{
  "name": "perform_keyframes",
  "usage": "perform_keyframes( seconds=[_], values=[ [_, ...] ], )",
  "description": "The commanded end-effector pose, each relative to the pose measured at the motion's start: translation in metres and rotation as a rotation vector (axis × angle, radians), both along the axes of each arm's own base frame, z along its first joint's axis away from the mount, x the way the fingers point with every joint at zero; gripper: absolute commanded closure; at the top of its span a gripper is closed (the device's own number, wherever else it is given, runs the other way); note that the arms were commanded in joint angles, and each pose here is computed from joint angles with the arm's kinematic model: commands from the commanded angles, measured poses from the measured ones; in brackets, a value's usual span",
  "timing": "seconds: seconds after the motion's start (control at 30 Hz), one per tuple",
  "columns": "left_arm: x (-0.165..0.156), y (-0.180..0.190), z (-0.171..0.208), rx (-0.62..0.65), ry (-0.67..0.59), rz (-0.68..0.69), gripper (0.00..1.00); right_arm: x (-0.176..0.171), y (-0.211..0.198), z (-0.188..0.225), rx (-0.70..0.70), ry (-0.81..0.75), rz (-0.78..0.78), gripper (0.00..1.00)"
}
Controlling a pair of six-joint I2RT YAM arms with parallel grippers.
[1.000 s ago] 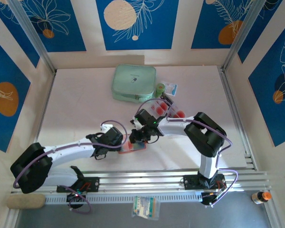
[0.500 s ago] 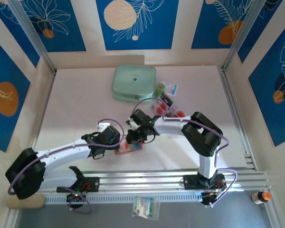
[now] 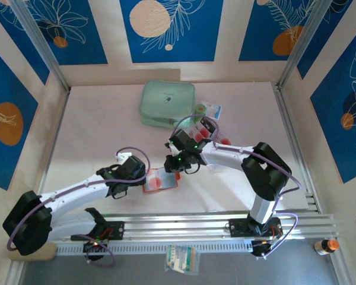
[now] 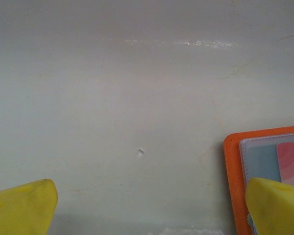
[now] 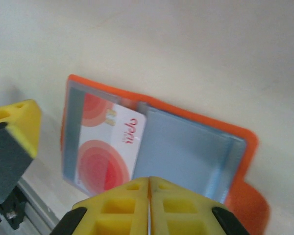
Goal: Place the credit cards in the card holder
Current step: Insert the credit card into the card slot.
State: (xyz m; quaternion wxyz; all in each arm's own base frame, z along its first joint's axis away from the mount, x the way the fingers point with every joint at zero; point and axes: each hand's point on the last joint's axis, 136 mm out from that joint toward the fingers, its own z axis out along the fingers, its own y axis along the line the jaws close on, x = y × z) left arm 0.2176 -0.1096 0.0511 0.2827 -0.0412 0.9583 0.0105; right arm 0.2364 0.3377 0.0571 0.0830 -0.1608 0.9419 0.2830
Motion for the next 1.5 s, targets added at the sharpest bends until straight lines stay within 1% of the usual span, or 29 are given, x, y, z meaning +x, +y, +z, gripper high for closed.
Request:
perform_keyframes(
  seconds=[0.0,0.13,0.23,0.5,0.7,0.83,1.23,1.47],
  values=[
    [0.000,0.001,0.003,0.003,0.008,-0.008,0.02,-0.003,-0.020,-0.013,-0.061,0.007,-0.005,0.91],
    [0.000,-0.001,0.002,0.002,0.012,-0.016,0.02,-0.002,-0.032,-0.019,-0.087,0.011,-0.030,0.92],
    [0.000,-0.001,0.000,0.001,0.018,-0.019,0.02,-0.003,-0.033,-0.014,-0.070,0.011,-0.033,0.92],
    [-0.007,0.002,-0.013,0.009,0.059,-0.009,0.03,-0.012,-0.003,0.004,-0.012,-0.011,0.043,0.93],
    [-0.011,0.002,-0.024,0.028,0.104,-0.002,0.06,-0.015,0.020,0.001,-0.001,0.001,0.082,0.94],
    [-0.012,0.003,-0.026,0.031,0.109,0.001,0.09,-0.019,0.031,-0.003,0.000,0.010,0.100,0.95],
    [-0.013,0.001,-0.033,0.021,0.119,-0.005,0.18,-0.029,0.042,-0.027,-0.016,0.062,0.123,0.96],
    [-0.013,-0.001,-0.036,0.016,0.126,-0.009,0.19,-0.037,0.046,-0.031,-0.022,0.076,0.135,0.96]
  ],
)
